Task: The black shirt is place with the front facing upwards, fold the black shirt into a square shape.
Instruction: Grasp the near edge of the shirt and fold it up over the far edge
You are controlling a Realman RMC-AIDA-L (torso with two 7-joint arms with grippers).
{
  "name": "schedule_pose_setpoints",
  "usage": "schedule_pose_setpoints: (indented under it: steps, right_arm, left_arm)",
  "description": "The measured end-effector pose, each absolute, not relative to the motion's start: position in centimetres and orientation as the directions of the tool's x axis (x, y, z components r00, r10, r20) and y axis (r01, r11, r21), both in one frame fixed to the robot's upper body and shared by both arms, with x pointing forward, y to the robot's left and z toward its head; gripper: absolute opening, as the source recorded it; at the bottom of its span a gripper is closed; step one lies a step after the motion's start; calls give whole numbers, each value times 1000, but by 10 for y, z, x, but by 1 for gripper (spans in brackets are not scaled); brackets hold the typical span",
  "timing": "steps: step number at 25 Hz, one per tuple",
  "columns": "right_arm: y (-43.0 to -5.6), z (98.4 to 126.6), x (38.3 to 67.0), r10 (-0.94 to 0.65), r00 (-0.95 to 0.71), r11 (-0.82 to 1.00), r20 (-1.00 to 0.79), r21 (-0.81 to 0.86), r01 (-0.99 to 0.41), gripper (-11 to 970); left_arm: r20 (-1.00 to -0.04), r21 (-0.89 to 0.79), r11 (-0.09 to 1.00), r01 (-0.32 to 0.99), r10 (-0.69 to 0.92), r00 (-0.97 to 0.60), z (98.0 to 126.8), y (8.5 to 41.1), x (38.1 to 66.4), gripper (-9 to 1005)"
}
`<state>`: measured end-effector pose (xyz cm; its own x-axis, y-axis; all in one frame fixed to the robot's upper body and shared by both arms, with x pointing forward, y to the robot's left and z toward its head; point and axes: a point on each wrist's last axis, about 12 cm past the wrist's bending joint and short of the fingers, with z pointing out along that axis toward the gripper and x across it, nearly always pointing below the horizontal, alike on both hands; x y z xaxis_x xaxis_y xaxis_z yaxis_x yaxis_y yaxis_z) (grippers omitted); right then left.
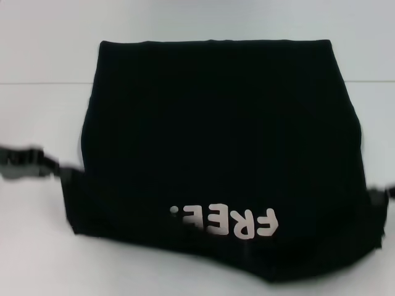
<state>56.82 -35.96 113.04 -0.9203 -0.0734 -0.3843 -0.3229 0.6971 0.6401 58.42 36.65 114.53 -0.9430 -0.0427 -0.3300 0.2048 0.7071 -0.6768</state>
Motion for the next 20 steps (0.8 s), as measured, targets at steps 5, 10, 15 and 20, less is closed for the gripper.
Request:
schedule_pose_setpoints:
  steps: [5, 10, 15, 20]
  right_arm:
    - [-375, 1141, 586, 207, -834, 681, -512, 687, -254, 136]
    - [-375, 1131, 601, 384, -722, 664, -575, 716, -217, 147]
    - [-363, 1120, 616, 433, -630, 712, -645, 673, -201, 158]
    - [-349, 1119, 631, 419, -569, 758, -707, 618, -209, 169]
  left_arm:
    - [-460, -707, 694, 134, -308, -833, 1147, 383, 602, 13]
    - [-515, -736, 669, 105, -451, -729, 1136, 381, 610, 13]
    - [-555, -709, 700, 86, -479, -680, 1124, 369, 620, 14]
    - [-615, -679, 727, 105, -484, -622, 1124, 357, 632, 15]
